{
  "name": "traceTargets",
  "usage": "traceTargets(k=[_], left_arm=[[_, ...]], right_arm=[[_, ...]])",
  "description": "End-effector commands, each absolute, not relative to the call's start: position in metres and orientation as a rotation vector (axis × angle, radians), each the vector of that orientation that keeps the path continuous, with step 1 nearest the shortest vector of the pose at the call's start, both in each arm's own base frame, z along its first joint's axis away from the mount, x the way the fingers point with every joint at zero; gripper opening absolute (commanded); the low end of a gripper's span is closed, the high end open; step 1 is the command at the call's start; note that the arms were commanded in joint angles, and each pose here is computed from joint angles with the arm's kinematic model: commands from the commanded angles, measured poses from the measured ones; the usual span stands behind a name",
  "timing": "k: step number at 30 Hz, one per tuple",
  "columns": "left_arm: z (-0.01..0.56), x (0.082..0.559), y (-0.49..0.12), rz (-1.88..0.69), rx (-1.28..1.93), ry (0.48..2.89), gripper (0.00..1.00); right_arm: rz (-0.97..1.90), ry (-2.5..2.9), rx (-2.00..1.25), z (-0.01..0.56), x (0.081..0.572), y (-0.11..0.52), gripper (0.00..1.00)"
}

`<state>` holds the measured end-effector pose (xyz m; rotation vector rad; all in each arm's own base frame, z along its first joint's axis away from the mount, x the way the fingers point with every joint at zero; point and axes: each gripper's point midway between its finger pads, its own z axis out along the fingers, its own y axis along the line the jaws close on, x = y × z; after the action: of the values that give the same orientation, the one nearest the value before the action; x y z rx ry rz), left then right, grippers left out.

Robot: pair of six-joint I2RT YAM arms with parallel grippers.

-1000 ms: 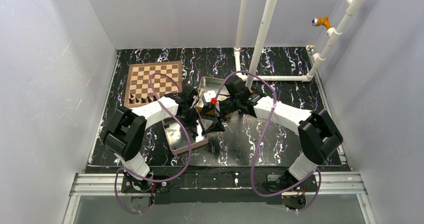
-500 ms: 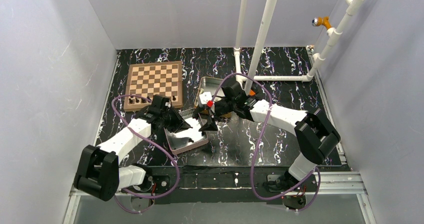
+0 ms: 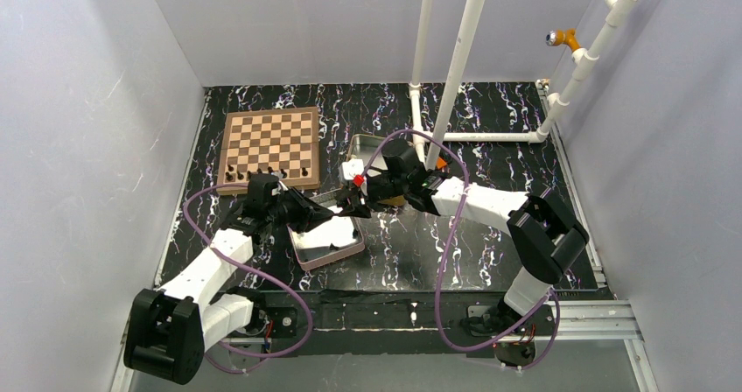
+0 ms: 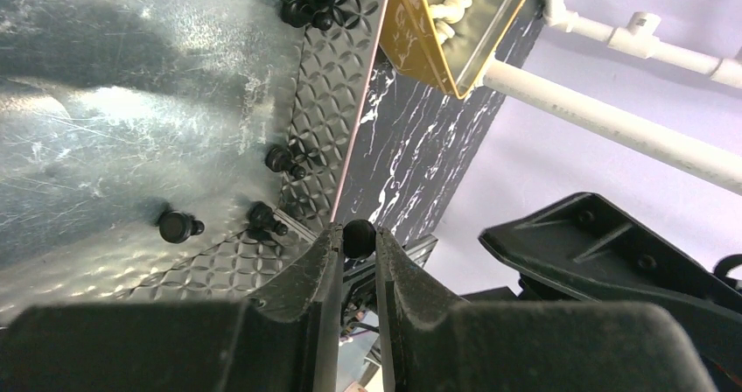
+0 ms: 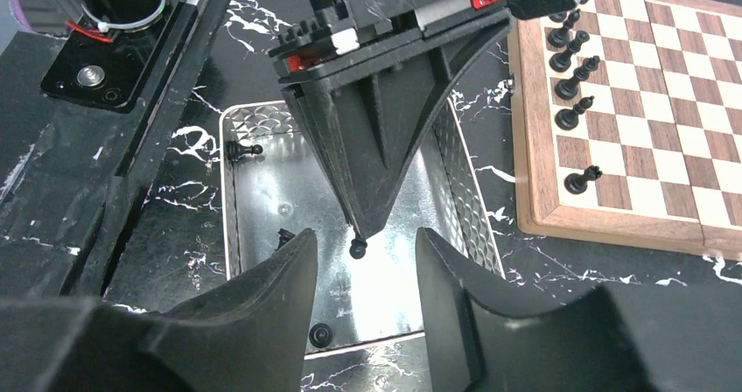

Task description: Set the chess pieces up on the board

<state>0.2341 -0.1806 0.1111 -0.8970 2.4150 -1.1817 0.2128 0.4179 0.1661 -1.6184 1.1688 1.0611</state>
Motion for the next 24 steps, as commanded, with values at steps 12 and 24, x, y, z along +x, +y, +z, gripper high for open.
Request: traceTargets(k=[12,24], left_arm=[[0.134,0.233,-0.188,-1.340,-0.845,2.300,0.00],[0.138,0.233,-0.189,-1.355,-0.825,2.293,0.00]], right_arm=[[1.041,1.238,-1.557,0.159,0.219,0.420,0.45],[1.049,1.242,-1.552,0.160,0.217,0.422,0.34]])
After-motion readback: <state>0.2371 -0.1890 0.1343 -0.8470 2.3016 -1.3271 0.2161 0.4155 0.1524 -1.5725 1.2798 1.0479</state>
